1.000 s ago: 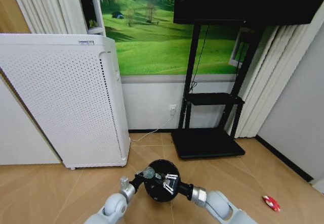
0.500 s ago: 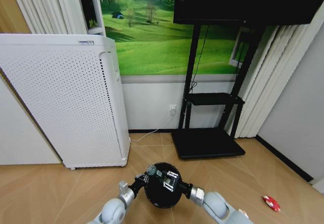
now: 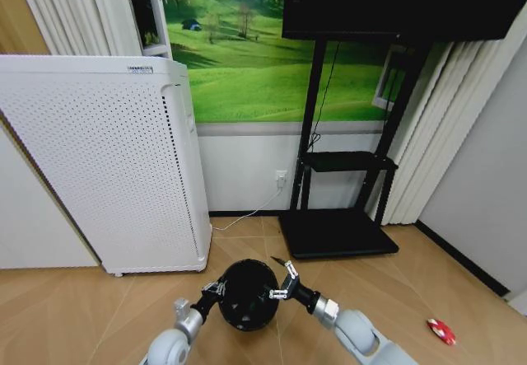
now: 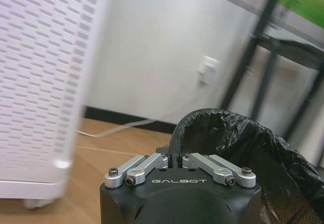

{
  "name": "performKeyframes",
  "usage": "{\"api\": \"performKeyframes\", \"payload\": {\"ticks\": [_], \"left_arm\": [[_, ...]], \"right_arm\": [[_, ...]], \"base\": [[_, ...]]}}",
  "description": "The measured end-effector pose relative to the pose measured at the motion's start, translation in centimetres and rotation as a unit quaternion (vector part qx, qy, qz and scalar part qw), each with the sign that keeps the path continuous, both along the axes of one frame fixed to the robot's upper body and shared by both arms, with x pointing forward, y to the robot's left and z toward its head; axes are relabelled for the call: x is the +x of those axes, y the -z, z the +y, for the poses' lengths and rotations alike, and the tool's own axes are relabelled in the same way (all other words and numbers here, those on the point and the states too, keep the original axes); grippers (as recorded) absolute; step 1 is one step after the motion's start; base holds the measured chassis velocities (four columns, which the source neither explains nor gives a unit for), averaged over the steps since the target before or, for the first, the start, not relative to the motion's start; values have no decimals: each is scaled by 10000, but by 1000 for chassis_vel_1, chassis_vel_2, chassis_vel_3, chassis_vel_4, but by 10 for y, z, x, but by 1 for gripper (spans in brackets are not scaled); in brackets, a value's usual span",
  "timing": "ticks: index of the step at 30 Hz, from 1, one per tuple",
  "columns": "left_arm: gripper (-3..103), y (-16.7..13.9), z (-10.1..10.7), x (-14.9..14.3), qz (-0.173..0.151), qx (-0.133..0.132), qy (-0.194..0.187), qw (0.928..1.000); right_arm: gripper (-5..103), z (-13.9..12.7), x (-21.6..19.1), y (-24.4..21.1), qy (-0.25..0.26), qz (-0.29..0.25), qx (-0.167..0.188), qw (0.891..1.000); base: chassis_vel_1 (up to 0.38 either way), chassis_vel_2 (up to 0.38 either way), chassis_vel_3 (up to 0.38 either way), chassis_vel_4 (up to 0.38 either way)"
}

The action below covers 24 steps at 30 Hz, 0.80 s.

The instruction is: Pick up the trash bin and place the garbage on the floor into it.

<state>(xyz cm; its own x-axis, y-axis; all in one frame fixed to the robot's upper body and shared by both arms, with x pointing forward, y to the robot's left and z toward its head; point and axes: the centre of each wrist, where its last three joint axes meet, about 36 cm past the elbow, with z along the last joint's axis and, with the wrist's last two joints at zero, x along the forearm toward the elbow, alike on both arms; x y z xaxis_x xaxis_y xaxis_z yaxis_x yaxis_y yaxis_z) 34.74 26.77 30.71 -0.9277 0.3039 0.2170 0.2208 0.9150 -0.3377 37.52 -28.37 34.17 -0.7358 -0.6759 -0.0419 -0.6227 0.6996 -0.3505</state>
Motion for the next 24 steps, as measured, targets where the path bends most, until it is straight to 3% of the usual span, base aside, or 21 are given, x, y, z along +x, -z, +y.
{"api": "performKeyframes", "payload": {"ticks": [3,7,15,24], "left_arm": [[7,-10,18,-10,-50,-88,-349,9993],[7,-20,35,-16,-158,-98,-579,9982],[7,-34,52,-27,-285,-228,-961,9947],[7,-40,66,-32,-329,-189,-1103,9932]], "right_arm": [[100,-20,-6,-1,517,-13,-11,9987],[100,-34,-15,-2,837,8,18,9965],[100,-35,-28,3,943,66,82,9955],[100,-33,-30,5,916,79,86,9957]], "base": [[0,0,0,0],[0,0,0,0],[-47,-56,56,54],[-188,-181,170,201]]}}
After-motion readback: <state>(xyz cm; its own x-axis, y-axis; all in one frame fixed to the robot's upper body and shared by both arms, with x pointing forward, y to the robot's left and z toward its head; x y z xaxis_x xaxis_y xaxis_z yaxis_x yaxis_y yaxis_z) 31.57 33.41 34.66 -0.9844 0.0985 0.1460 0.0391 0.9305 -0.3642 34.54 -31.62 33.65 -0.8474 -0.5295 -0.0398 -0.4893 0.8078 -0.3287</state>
